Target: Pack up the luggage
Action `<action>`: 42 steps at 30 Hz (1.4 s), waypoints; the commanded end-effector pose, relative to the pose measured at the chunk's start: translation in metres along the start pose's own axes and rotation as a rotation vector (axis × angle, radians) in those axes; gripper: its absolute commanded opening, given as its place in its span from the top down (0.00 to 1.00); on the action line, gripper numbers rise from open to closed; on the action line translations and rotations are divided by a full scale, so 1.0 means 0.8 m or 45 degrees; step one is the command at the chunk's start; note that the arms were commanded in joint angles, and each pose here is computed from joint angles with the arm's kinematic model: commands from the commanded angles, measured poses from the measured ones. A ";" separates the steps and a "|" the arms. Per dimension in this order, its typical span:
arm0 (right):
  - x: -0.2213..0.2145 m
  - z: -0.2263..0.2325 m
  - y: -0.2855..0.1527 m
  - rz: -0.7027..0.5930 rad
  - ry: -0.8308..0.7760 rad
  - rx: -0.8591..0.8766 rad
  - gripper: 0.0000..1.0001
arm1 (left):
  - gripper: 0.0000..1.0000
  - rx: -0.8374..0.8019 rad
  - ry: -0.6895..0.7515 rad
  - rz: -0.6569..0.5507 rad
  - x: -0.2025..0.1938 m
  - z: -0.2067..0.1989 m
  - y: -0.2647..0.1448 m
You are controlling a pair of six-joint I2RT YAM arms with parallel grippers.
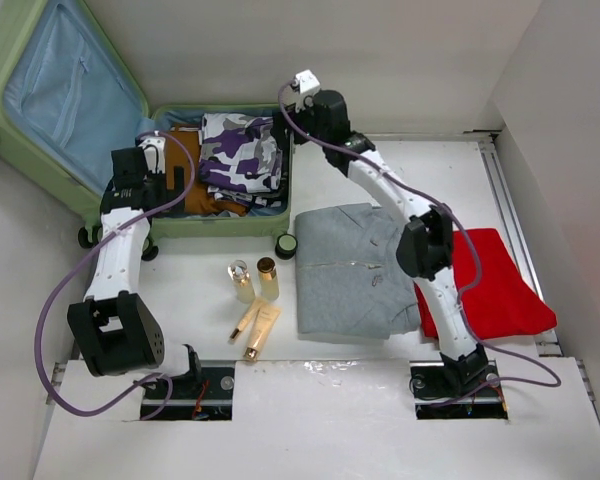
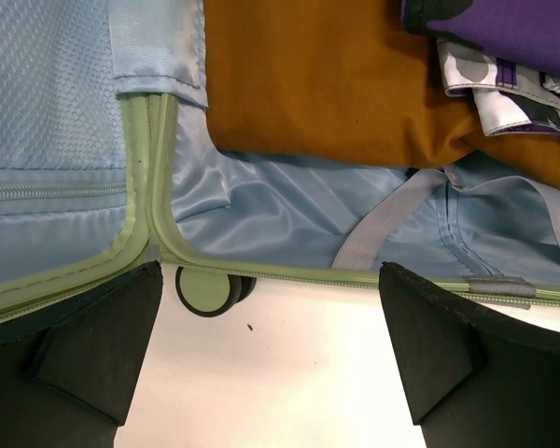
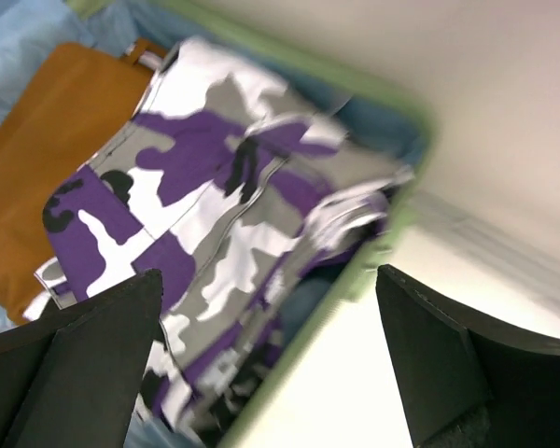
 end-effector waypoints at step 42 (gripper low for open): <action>-0.085 0.271 -0.319 -0.445 -0.600 0.637 0.00 | 0.02 -0.119 0.101 -0.208 -0.007 -0.019 -0.094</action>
Point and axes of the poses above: each gripper's point midway between its finger pads, its own y axis out along the fingers, its own z axis along the line the jaws close on, x = y × z, the point moved 3 cm from there along -y, back along the fingers, and after that the axes turned 13 degrees about -y, right-handed, at the moved point
